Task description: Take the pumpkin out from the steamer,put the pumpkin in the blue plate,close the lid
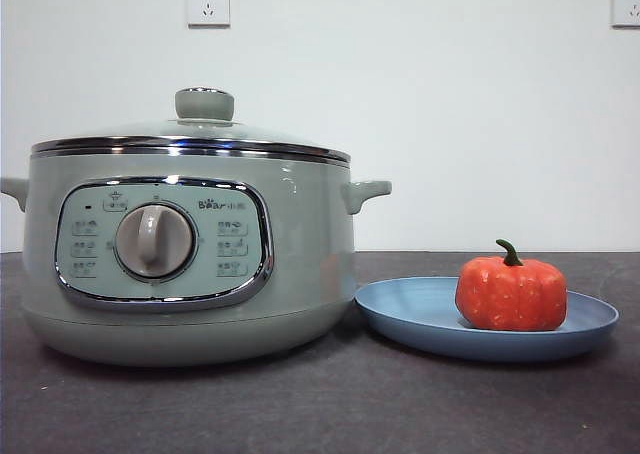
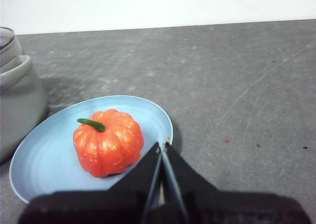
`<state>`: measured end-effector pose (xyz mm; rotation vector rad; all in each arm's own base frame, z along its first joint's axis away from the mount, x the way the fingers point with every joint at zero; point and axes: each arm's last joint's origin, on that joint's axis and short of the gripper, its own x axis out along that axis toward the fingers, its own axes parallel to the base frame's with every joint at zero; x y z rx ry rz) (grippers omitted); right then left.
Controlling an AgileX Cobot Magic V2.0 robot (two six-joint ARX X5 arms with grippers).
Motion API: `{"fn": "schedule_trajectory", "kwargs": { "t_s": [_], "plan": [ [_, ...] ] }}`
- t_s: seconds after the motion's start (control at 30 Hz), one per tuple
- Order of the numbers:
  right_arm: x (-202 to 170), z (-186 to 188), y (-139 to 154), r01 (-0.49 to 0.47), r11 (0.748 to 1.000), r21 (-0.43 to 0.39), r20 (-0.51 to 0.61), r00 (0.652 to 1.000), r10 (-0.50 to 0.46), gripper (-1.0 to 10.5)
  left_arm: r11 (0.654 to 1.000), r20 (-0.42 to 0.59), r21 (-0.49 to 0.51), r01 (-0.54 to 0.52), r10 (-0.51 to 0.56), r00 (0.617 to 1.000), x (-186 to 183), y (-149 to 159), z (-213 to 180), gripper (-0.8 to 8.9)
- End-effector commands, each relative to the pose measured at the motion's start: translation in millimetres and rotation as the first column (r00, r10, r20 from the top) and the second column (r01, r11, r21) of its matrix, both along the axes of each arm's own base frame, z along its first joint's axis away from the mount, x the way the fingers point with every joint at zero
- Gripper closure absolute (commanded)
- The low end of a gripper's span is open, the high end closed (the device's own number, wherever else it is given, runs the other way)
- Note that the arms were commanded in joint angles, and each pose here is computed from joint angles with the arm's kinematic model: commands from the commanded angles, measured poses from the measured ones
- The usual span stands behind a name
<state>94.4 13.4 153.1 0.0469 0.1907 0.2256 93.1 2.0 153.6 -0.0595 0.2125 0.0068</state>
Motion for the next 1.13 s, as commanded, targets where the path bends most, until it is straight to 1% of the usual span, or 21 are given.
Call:
{"fn": "schedule_trajectory", "kwargs": {
  "t_s": [0.03, 1.13],
  "plan": [
    [0.6, -4.1, -0.3, 0.007, 1.000, 0.007, -0.014, 1.000, -0.007, 9.6, 1.000, -0.011, -0.004, -0.004, 0.004, 1.000, 0.7, 0.3, -5.2, 8.17],
    [0.6, -4.1, -0.3, 0.007, 1.000, 0.007, -0.014, 1.000, -0.007, 9.6, 1.000, -0.011, -0.004, -0.004, 0.004, 1.000, 0.7, 0.3, -5.2, 8.17]
  ]
}}
